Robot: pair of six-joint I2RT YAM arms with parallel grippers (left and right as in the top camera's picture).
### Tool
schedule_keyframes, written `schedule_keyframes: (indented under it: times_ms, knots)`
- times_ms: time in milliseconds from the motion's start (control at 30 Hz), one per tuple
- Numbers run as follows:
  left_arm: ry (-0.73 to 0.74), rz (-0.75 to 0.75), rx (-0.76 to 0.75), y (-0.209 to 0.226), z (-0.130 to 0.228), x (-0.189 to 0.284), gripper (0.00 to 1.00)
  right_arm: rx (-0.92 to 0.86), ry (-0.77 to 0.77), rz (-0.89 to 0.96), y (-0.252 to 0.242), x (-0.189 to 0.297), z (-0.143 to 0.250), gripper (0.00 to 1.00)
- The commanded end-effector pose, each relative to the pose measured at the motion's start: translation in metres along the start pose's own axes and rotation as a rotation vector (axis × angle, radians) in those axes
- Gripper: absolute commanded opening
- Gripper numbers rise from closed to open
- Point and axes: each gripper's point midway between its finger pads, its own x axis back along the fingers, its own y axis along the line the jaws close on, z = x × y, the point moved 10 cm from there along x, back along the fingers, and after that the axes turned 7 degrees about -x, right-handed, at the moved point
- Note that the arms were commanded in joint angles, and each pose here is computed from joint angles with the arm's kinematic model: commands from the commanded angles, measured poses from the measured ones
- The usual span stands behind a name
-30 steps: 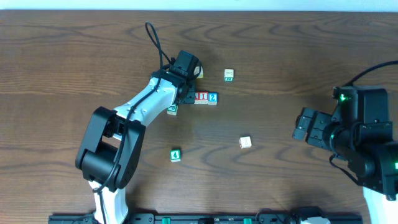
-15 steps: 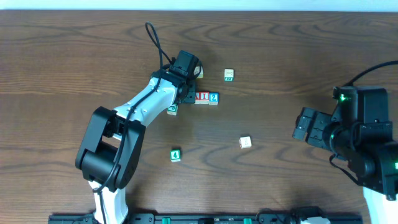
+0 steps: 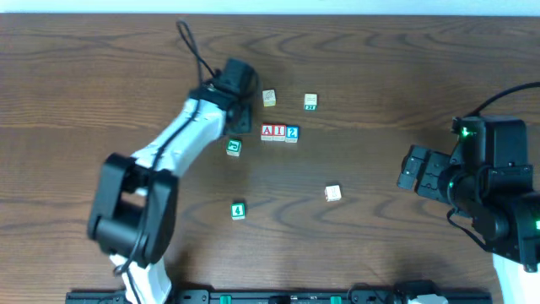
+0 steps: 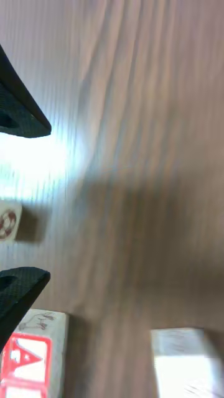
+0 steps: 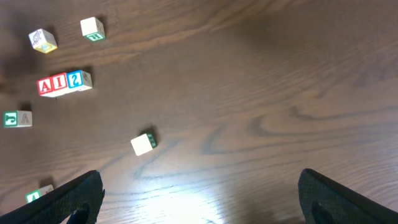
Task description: Spell out Ai2
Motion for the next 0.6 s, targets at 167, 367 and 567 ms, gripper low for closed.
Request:
schedule_keyframes:
  times_ms: [167,367,567]
  knots:
    - [-0.383,-0.052,0.022,0.048,-0.03,0.179,0.72,0.001,-0.095,-0.051,0.005,0.006,-0.011,0.99]
    - [-0.626,-0.001,0.044,0.073,0.011,0.292,0.89,0.052,-0.219,-0.128,0.004,0.026,-0.013,0.99]
    - [-0.684,0.022,0.011,0.095,0.082,0.349,0.95,0.103,-0.354,-0.201,-0.012,0.065,0.009,0.99]
